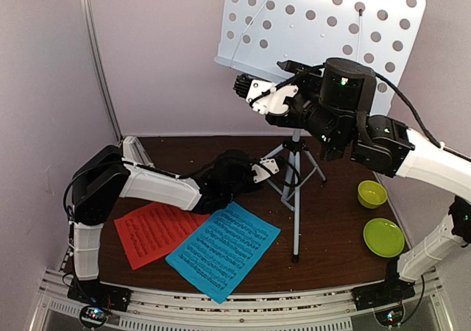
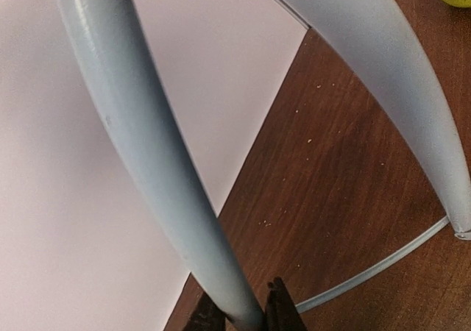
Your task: Set up the instrument practice props
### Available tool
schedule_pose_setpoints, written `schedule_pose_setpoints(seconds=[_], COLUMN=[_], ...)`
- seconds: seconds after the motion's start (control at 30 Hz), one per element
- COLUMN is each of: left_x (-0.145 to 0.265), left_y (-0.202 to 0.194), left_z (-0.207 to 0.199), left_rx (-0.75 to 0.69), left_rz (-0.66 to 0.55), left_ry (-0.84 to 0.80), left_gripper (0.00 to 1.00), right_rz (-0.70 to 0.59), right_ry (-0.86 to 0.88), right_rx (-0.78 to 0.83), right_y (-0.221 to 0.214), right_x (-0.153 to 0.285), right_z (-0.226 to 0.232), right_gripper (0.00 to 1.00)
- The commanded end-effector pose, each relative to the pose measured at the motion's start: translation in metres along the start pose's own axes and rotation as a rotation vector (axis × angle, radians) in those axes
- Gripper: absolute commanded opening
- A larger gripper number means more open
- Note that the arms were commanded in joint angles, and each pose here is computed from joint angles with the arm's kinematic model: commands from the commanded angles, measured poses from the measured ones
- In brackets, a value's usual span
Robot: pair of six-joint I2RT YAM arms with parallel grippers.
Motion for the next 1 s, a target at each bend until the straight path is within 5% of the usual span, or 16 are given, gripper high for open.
schedule_pose_setpoints(seconds=[0.0,0.3,0.97], left_x=[0.005,0.005,0.012], left_y=[0.000,-0.005,-0.023], left_z=[-0.020,-0.022,-0.033], left_rx=[-0.112,-0.111,-0.070], left_rz=[-0.006,0.010,0.044], left_ry=[-0.058,-0.059,-0.086], left_gripper=[0.00,0.00,0.04], right_rz=[-0.031,-0.091,-0.209], right_ry=[0.015,0.039,0.325], right_rx=[-0.030,-0.101,-0.592], right_y=[0.007,0.026,0.039], right_x=[0.009,0.034,0.110], right_z=[0.000,0.005,0.046], right_gripper=[0.77,0.82,0.85])
Point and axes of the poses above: each gripper's point midway between its finger pads, its own x axis back along the fingers, its own z axis along the line the jaws close on, y = z × x, the point moved 4 cm from there along x, back along the fingers, and after that the axes turned 11 degrees about -x, right-handed, at the moved point
